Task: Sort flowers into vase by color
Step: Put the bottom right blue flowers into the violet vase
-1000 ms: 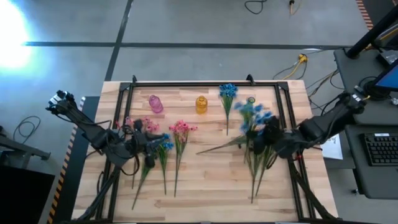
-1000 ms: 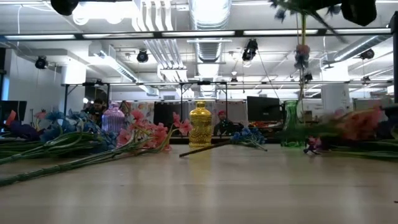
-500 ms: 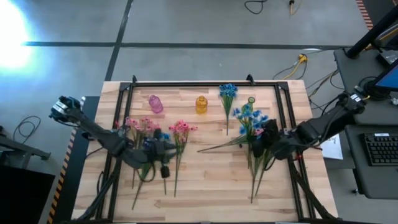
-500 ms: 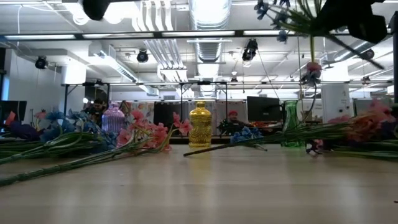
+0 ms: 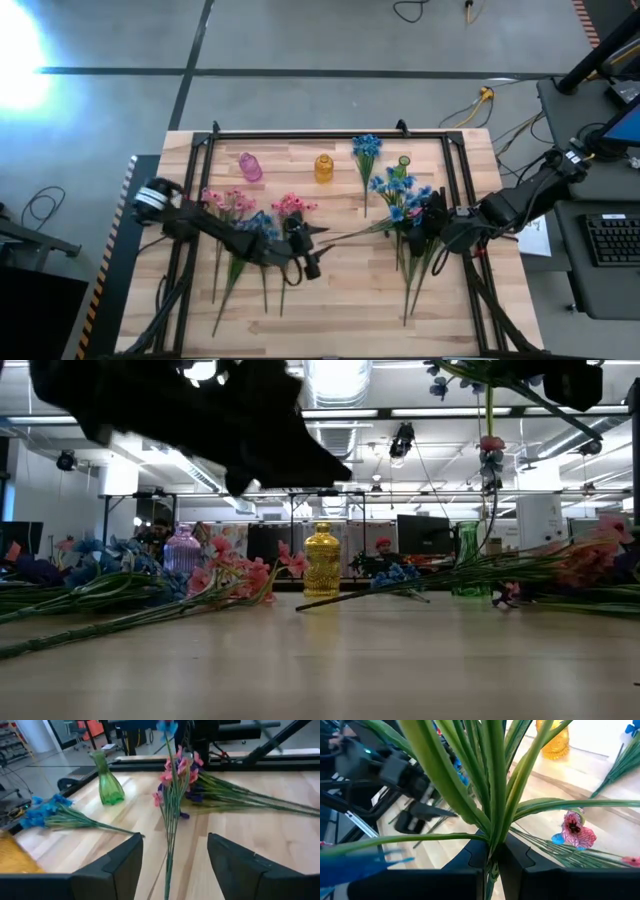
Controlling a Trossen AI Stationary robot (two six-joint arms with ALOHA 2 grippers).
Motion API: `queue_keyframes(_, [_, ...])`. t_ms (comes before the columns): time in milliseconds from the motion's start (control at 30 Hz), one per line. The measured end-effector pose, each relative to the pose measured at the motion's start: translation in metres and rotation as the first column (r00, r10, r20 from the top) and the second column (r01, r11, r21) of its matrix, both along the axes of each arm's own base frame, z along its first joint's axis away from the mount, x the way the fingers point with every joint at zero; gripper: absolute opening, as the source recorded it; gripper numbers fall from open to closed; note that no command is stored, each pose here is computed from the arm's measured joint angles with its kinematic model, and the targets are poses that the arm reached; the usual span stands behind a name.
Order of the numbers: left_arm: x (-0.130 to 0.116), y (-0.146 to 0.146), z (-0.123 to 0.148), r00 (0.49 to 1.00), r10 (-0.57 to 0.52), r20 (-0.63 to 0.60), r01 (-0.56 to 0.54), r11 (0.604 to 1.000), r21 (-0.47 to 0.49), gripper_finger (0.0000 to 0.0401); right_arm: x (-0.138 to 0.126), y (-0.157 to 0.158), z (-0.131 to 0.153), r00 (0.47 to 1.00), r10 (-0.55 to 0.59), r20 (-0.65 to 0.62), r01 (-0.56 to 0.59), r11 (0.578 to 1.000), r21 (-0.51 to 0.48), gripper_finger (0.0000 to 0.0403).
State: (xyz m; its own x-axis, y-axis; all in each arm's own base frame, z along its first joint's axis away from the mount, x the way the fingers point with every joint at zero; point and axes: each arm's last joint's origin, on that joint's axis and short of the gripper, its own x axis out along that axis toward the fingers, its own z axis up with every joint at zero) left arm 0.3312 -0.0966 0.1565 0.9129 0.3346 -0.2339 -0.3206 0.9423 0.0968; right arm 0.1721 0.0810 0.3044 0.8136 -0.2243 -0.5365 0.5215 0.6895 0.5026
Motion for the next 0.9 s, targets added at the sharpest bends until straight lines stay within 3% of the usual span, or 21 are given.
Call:
queue_keyframes(233, [0.019, 0.008, -0.032, 0.996, -0.047, -0.071, 0.044, 0.998, -0.043, 0.0195, 0.000, 0.000, 0.000, 1.000, 0.000, -0.002, 0.000, 1.000, -0.001, 0.0022])
queue_keyframes(600, [0.061, 0.016, -0.062, 0.975, 0.002, -0.224, -0.001, 1.000, 0.003, 0.0191, 0.000, 0.000, 0.000, 1.000, -0.001, -0.001, 0.001, 1.000, -0.001, 0.0022])
queue_keyframes(900, [0.071, 0.026, -0.075, 0.962, 0.036, -0.271, -0.034, 0.999, 0.013, 0.0189, 0.000, 0.000, 0.000, 1.000, -0.001, -0.003, 0.001, 1.000, -0.003, 0.0022])
